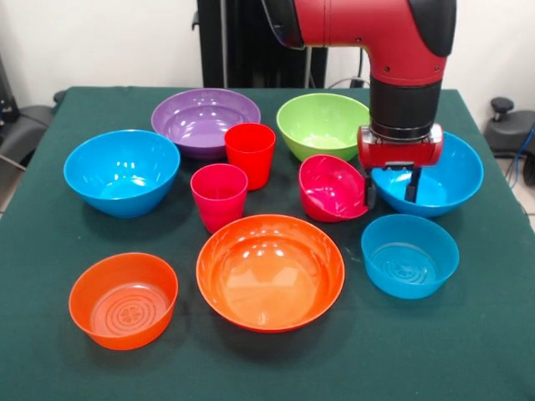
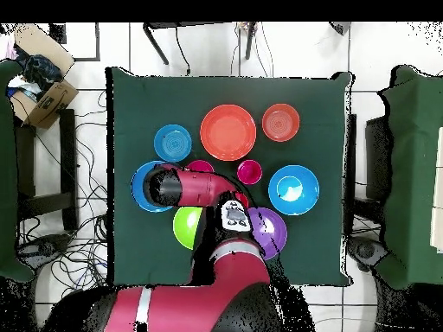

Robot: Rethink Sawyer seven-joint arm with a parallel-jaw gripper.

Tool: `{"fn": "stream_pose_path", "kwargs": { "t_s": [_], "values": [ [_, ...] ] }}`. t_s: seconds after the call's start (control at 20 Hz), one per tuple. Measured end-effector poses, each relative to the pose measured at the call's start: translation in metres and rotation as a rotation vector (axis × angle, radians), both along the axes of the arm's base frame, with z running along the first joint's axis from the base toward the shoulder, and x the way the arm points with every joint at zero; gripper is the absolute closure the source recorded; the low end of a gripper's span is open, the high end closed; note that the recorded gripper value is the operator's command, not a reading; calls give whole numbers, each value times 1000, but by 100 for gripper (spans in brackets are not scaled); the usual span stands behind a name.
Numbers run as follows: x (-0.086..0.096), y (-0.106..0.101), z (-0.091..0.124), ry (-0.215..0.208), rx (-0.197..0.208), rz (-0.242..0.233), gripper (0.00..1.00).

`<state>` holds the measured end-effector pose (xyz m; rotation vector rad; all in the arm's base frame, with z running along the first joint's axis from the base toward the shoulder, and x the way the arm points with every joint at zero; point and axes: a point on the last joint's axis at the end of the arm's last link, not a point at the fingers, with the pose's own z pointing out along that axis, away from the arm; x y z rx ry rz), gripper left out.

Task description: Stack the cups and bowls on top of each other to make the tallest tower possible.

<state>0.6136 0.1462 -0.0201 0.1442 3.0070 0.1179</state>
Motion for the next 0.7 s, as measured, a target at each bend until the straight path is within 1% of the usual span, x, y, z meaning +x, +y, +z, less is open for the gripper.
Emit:
{"fn": "stream_pose_path", "kwargs": {
  "t_s": [0.35, 0.7],
  "values": [
    [-1, 10, -1, 1, 16, 23, 0],
    [-2, 14, -1, 0, 27, 33, 0]
  ]
}}
